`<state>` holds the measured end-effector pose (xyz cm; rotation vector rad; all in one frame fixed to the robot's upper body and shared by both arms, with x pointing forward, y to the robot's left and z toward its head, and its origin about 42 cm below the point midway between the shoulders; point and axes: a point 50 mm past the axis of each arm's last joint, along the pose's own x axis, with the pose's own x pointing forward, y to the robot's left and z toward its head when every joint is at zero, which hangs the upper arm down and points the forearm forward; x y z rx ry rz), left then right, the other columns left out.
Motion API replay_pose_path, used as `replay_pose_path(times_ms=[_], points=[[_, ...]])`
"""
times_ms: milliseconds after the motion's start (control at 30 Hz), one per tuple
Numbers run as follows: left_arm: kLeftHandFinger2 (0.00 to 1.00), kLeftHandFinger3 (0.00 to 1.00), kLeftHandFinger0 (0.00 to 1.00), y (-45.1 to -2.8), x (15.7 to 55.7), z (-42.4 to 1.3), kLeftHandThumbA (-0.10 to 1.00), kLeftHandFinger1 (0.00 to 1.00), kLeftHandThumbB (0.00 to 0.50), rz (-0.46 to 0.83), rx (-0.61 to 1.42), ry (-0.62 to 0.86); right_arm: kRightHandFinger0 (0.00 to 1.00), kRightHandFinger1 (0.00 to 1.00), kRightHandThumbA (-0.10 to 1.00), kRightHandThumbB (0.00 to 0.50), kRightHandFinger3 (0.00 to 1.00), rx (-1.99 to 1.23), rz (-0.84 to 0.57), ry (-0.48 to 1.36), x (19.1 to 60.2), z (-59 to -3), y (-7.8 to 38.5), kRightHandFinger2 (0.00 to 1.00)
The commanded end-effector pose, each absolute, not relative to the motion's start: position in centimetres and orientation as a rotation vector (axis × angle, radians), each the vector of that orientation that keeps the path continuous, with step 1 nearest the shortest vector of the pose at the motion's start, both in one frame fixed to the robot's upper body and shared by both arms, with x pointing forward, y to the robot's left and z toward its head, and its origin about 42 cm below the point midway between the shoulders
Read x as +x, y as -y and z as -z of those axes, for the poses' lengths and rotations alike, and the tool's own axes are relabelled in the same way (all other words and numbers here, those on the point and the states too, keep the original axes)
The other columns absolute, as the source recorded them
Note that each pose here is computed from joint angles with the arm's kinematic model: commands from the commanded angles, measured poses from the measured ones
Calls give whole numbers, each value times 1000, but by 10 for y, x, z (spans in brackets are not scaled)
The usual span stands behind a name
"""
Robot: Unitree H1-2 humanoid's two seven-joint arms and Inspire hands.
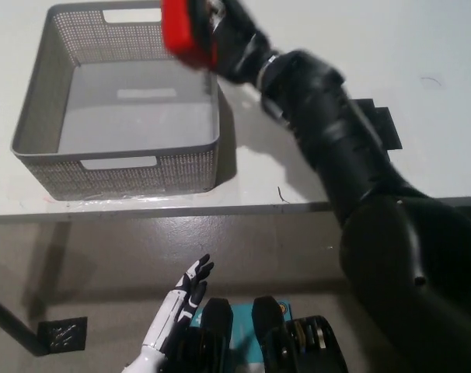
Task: Use the right hand to pick up a multimeter on the right side and put it into a container on the left side
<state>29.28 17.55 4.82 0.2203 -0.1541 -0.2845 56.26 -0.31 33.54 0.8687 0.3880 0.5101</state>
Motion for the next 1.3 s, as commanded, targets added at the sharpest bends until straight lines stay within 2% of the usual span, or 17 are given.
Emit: replay_pose_path(times_ms=[0,267,333,367,433,533,567,600,733,800,833,867,900,933,967,1033,1267], points=[[1000,1000,1000,-172,293,-58,1000,1000,345,308,223,191,0,40,-100,90,924,751,-504,-206,565,-392,-15,619],[1000,1000,1000,-169,292,-61,1000,1000,330,327,225,199,0,44,-100,83,1000,609,-444,-237,559,-377,-29,707],[1000,1000,1000,-169,293,-61,1000,1000,327,332,231,203,0,50,-100,106,861,591,-437,-224,559,-380,-30,708],[1000,1000,1000,-168,293,-62,1000,1000,306,335,244,209,0,87,-100,140,636,596,-439,-206,559,-385,-32,722],[1000,1000,1000,-168,293,-62,1000,1000,308,338,248,212,0,129,-100,165,855,608,-439,-195,559,-394,-34,736],[1000,1000,1000,-167,292,-61,1000,1000,323,339,226,202,0,112,-100,211,846,595,-436,-148,559,-411,-35,753],[1000,1000,1000,-166,290,-59,1000,1000,322,344,219,199,0,102,-100,205,690,587,-431,-140,559,-413,-35,759],[1000,1000,1000,-164,288,-57,1000,1000,327,350,212,196,0,99,-100,172,813,572,-428,-125,560,-418,-35,765],[1000,1000,1000,-162,279,-51,1000,1000,335,364,202,171,0,143,-100,178,372,487,-418,-84,559,-423,-36,803],[1000,1000,1000,-162,278,-50,1000,1000,339,364,202,172,0,212,-100,193,422,453,-416,-65,559,-426,-37,809],[1000,1000,1000,-160,277,-48,1000,1000,341,369,201,168,0,234,-100,242,606,428,-405,-61,559,-426,-36,770],[1000,1000,1000,-160,276,-48,1000,1000,338,372,202,166,0,216,-100,265,533,426,-405,-60,559,-427,-36,680],[1000,1000,1000,-158,275,-47,1000,1000,338,379,201,162,297,553,105,294,823,426,-432,-60,559,-426,-34,977],[1000,1000,1000,-157,273,-45,1000,1000,338,384,198,159,437,649,137,297,780,414,-469,-60,560,-424,-33,983],[1000,1000,1000,-156,272,-44,1000,1000,348,389,194,154,999,1000,354,323,1000,360,-535,-32,561,-421,-29,1000],[1000,1000,1000,-153,270,-42,1000,1000,347,395,193,148,1000,1000,570,381,1000,303,-615,-22,561,-417,-24,1000],[1000,1000,1000,-143,263,-39,1000,1000,349,434,178,134,1000,1000,654,485,1000,227,-646,-26,565,-394,-5,1000]])
